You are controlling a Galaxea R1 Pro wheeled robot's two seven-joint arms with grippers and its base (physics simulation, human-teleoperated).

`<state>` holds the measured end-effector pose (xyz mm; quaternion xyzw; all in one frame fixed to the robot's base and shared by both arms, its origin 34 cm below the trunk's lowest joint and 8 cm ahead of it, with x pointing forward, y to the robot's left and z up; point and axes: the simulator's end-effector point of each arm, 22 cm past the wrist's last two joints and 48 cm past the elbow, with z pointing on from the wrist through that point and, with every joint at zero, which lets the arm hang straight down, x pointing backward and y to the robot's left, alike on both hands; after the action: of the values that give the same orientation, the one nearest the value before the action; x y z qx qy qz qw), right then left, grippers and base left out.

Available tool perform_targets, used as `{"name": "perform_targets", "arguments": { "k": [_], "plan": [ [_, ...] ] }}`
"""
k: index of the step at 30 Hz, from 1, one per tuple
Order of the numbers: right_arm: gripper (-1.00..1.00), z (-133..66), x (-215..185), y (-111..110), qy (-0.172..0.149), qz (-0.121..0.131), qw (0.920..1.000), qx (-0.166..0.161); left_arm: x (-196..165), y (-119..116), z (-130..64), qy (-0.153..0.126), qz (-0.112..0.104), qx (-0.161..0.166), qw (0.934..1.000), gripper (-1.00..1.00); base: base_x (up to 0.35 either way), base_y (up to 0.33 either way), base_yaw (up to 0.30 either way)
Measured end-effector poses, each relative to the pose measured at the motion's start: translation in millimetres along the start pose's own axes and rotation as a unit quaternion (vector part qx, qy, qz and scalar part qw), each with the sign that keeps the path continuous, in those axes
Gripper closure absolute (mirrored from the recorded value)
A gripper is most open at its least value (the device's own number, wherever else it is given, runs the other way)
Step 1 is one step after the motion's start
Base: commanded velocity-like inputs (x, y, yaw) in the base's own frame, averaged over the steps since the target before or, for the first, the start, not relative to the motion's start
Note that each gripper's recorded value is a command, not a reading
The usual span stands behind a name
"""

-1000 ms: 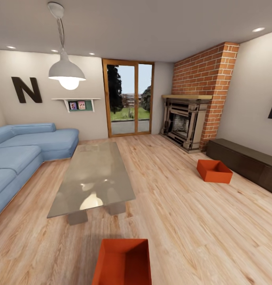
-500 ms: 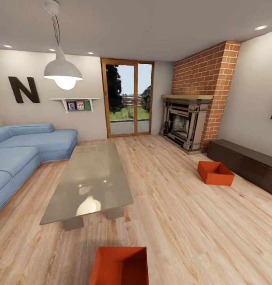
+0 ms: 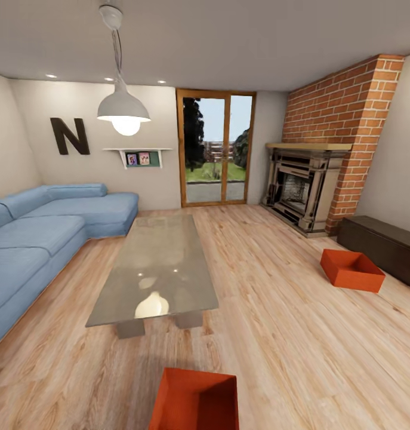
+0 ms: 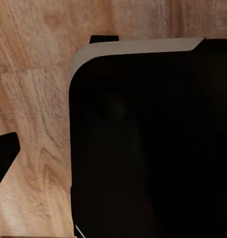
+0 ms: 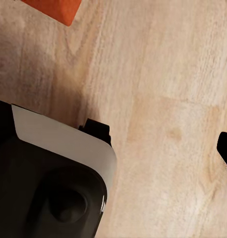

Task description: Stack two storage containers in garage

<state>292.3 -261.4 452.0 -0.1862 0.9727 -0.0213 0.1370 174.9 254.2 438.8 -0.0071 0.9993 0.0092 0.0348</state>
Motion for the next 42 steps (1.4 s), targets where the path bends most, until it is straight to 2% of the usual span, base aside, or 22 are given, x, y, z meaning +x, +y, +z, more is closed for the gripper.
{"name": "perform_targets", "arguments": {
  "k": [16,42],
  "plan": [
    [-1.0,-0.1,0.0,0.0,0.0,0.0,1.0,0.0,0.0,-0.5,0.0,0.0,0.001,0.0,1.0,-1.0,0.083,0.0,0.005],
    [-1.0,0.0,0.2,0.1,0.0,-0.002,1.0,0.0,0.0,-0.5,0.0,0.0,0.001,0.0,1.0,-1.0,0.003,0.0,0.0]
  ]
}}
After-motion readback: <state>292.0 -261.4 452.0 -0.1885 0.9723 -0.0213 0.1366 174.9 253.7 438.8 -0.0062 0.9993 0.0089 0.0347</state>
